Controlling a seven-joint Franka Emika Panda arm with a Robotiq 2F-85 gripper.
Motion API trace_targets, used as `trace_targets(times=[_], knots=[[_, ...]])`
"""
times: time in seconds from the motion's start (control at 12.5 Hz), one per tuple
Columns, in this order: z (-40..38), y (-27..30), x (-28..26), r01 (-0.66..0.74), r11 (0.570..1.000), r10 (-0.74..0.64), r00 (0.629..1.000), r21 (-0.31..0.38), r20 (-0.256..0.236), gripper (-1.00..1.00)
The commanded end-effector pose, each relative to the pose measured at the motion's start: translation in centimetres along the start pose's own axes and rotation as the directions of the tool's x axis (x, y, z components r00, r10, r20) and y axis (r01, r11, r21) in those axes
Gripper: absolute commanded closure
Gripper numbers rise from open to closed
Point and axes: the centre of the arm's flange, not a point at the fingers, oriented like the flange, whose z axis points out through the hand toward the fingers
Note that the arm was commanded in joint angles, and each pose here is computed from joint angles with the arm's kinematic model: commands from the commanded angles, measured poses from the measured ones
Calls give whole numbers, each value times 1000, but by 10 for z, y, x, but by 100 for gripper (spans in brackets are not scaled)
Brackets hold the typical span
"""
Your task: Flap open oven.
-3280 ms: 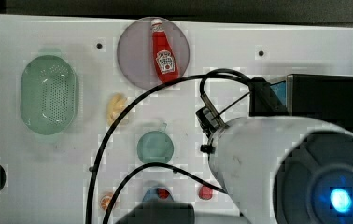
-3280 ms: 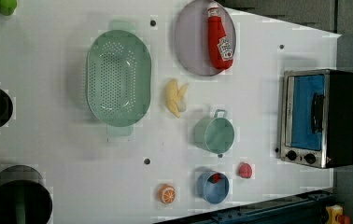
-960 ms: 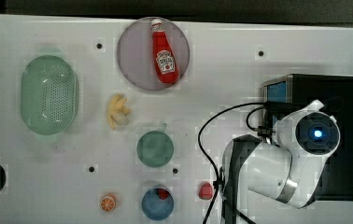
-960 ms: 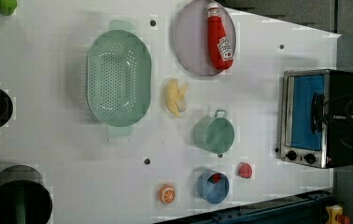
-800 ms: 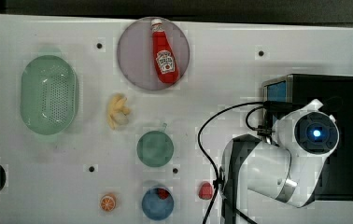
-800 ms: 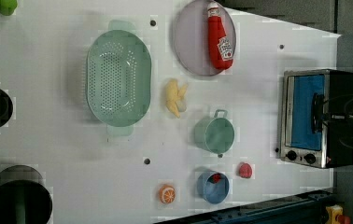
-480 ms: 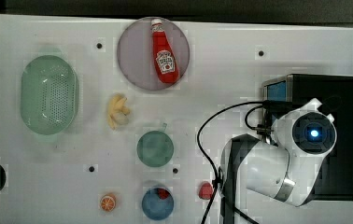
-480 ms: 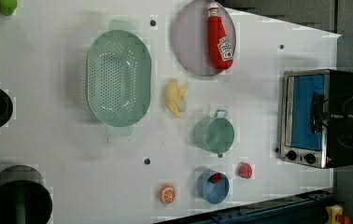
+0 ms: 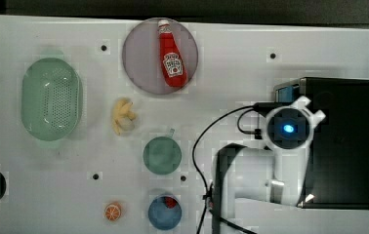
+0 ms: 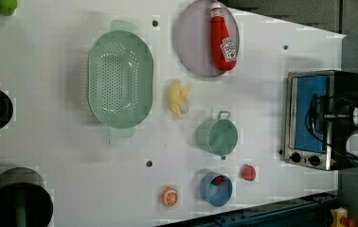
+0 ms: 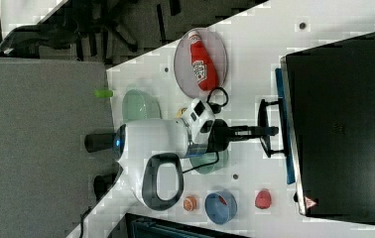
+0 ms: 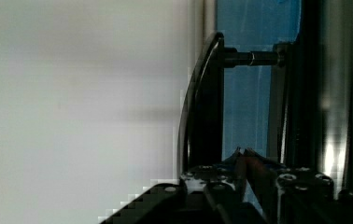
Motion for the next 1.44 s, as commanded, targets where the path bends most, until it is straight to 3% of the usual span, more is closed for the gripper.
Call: trace_targets(times=[0.08,0.8,1.12,1.28,1.44], knots=[[19,-80,12,-17,999,19,999,-49,32,65],[100,-204,24,-19,950,35,998,-311,47,65],[118,-229,35,7,920,23,997,-391,72,65],[98,-232,48,-26,932,36,999,-361,22,65],[59,-224,61,-140,951,135,990,-276,-37,65]])
